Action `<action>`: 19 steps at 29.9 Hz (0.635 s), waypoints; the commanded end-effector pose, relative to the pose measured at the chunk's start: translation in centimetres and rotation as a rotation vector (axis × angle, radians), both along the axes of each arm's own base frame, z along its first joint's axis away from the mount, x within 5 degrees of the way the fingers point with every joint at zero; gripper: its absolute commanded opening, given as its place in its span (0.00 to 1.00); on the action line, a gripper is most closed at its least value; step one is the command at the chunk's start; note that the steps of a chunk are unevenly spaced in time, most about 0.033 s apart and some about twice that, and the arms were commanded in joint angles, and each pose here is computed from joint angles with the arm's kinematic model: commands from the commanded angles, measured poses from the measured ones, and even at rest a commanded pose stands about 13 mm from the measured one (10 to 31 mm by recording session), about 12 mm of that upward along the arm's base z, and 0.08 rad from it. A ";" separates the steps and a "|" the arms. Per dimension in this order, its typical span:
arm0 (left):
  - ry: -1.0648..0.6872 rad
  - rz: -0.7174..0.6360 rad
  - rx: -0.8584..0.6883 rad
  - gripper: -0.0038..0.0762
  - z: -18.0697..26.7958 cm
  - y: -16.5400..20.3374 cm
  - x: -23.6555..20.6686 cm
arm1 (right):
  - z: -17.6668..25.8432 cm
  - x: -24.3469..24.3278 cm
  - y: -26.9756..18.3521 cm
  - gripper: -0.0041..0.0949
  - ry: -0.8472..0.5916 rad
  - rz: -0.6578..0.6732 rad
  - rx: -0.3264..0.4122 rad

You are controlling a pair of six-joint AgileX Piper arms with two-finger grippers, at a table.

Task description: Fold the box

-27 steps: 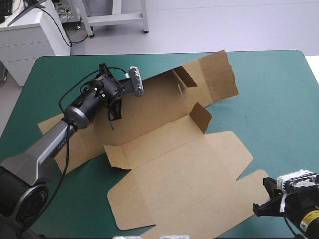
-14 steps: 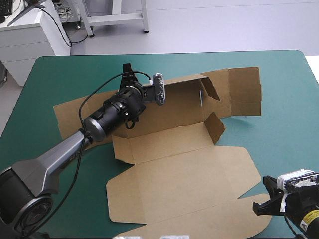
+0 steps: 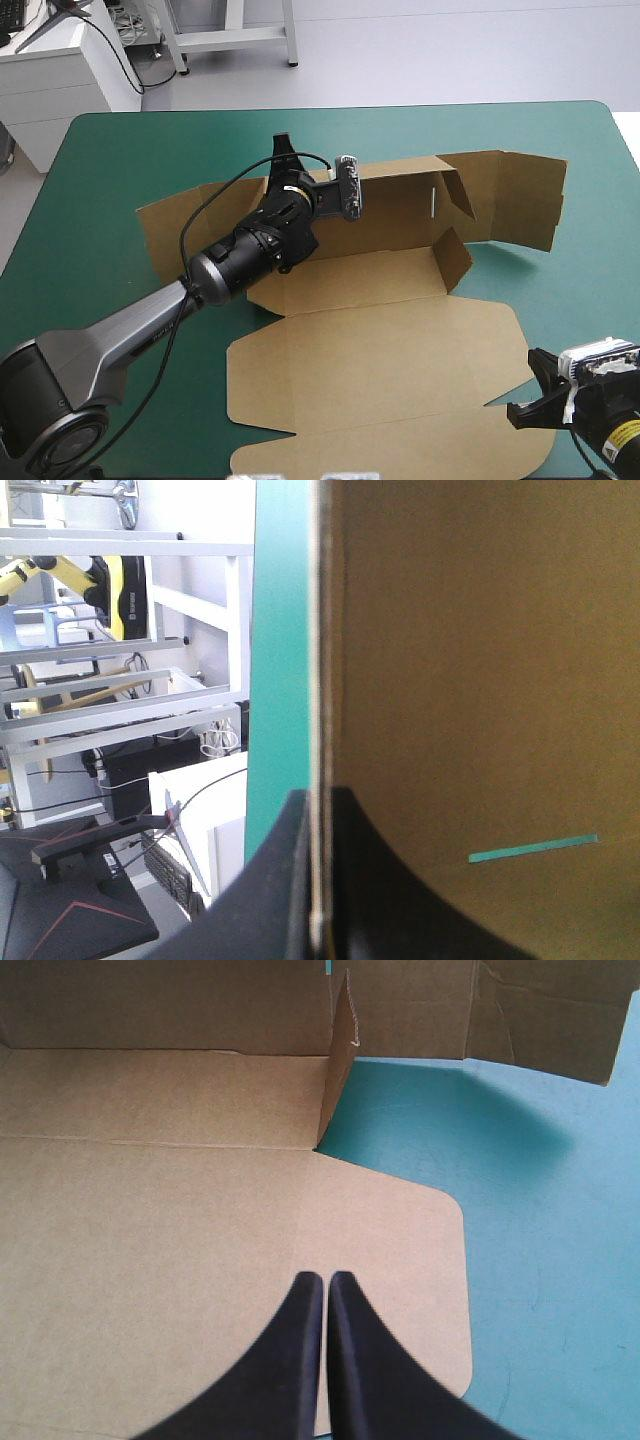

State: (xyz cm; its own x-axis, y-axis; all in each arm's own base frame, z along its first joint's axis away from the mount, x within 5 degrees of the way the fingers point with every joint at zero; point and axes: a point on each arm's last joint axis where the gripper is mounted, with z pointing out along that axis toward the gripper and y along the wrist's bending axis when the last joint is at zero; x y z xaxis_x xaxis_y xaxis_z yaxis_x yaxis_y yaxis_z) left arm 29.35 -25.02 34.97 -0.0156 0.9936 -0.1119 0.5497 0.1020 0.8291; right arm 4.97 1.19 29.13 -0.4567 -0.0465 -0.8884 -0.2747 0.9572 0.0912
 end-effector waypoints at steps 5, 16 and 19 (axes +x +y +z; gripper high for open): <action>-0.214 -0.075 -0.027 0.04 3.8 -1.7 -2.5 | 1.5 0.3 -0.2 0.04 -0.102 -0.024 -0.007; -0.306 -0.116 -0.032 0.04 1.8 -2.0 -2.6 | 1.4 0.4 -0.3 0.04 -0.103 -0.032 -0.014; -0.347 -0.120 -0.007 0.04 0.5 -2.0 -3.0 | 1.5 0.4 -0.4 0.04 -0.110 -0.037 -0.028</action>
State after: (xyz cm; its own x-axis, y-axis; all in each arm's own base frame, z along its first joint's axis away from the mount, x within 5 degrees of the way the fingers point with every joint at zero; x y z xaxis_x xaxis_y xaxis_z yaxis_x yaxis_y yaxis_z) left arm 27.35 -27.52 32.78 0.0963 0.9931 -0.0663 0.3764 0.0253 0.9261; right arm 5.13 0.80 29.21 -0.4422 -0.0535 -0.8953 -0.2407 0.9687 0.0610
